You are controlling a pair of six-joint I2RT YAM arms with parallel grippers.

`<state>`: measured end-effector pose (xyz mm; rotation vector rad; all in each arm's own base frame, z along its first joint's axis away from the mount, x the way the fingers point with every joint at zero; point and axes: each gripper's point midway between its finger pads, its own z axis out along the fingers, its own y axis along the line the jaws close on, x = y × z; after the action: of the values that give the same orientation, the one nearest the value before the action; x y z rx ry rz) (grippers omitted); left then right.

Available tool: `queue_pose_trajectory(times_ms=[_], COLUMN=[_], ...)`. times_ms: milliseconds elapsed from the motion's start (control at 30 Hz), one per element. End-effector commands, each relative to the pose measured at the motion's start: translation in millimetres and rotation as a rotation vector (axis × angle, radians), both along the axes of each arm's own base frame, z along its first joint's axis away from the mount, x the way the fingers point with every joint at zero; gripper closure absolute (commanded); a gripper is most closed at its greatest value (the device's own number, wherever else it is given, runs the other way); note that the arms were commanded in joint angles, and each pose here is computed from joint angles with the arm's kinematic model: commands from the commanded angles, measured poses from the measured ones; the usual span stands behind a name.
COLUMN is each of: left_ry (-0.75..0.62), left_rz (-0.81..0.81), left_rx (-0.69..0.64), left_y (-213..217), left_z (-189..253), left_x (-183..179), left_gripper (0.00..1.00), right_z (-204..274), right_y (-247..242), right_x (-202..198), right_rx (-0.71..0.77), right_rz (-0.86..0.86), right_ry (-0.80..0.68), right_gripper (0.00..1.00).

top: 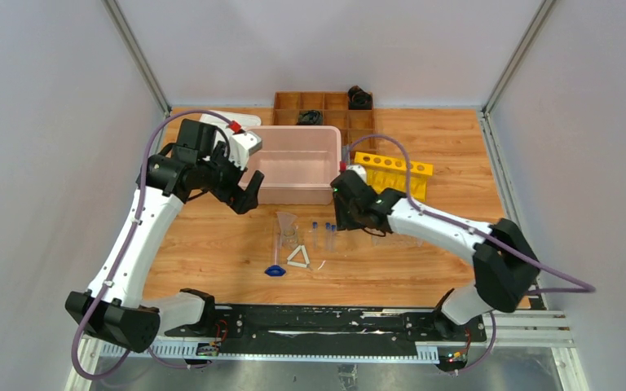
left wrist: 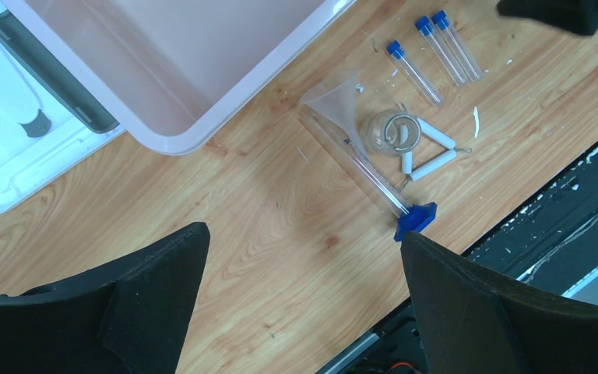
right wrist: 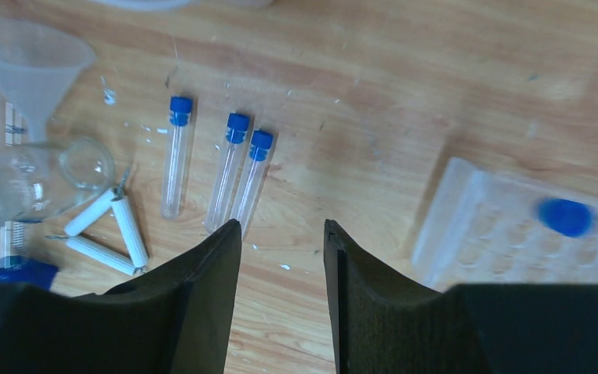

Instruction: Organize the chemistry lab equipment

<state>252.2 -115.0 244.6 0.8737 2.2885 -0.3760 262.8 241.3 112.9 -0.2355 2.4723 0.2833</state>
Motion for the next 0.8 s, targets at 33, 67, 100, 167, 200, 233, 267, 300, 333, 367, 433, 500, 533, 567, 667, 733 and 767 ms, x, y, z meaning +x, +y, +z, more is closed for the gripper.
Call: queue_pose_trajectory(times_ms=[33,67,100,167,200,233,267,300,333,367,433,500,533,567,667,733,767], left_ry=[-0.046,-0.047,-0.049,-0.045,-0.044,-0.043,-0.044,-0.046,-0.045,-0.051,-0.057,-0.062,-0.065,-0.065,-0.063,-0.061,-0.059], left_rz=[0.000,-0.002,-0.003,-0.004,-0.002,-0.001,0.000,0.001,0.001,0.000,0.001,0.001,0.002,0.001,0.001,0.001,0.001], left_rx=[-0.016,-0.018,-0.021,-0.026,-0.028,-0.031,-0.033,-0.037,-0.040,-0.042,-0.043,-0.043,-0.043,-0.043,-0.046,-0.048,-0.050], left_y=[1.0,0.8,0.6,-0.2,-0.3,-0.6,-1.1,-1.4,-1.8,-2.0,-1.6,-1.3,-1.1,-1.3,-1.7,-2.4,-2.6], left_z=[12.4,12.5,13.1,12.9,13.3,13.4,14.2,15.6,16.1,17.8,19.8,21.1,21.7,22.0,21.7,21.8,21.6], left_x=[-7.8,-8.3,-8.8,-9.9,-9.9,-10.1,-10.3,-10.4,-10.6,-10.6,-10.9,-11.2,-11.1,-11.3,-11.0,-10.9,-11.1], left_gripper=[0.00,0.00,0.00,0.00,0.00,0.00,0.00,0.00,0.00,0.00,0.00,0.00,0.00,0.00,0.00,0.00,0.00], right_z=[-32.6,-37.6,-41.8,-49.0,-52.3,-55.3,-59.1,-63.7,-66.3,-71.0,-78.2,-84.2,-87.9,-91.0,-99.7,-103.2,-105.1], right_y=[29.6,32.4,34.5,39.0,41.3,43.4,43.9,44.4,44.4,43.7,39.9,35.5,33.0,30.6,23.4,20.2,18.8], right_x=[-7.8,-8.4,-8.6,-9.4,-10.0,-10.6,-10.5,-10.8,-10.9,-11.2,-12.6,-14.0,-14.8,-15.6,-19.6,-22.0,-22.8], right_rx=[0.000,-0.011,-0.023,-0.048,-0.061,-0.077,-0.093,-0.108,-0.117,-0.129,-0.152,-0.166,-0.173,-0.179,-0.196,-0.201,-0.205], right_rz=[-0.025,-0.024,-0.025,-0.020,-0.015,-0.011,-0.012,-0.013,-0.015,-0.018,-0.025,-0.032,-0.037,-0.042,-0.054,-0.056,-0.058], right_ry=[0.049,0.044,0.036,0.016,0.006,-0.005,-0.009,-0.010,-0.012,-0.011,-0.011,-0.014,-0.012,-0.010,-0.001,0.006,0.007], right_gripper=[0.54,0.54,0.54,0.54,0.55,0.56,0.57,0.59,0.61,0.63,0.67,0.70,0.70,0.72,0.74,0.75,0.75])
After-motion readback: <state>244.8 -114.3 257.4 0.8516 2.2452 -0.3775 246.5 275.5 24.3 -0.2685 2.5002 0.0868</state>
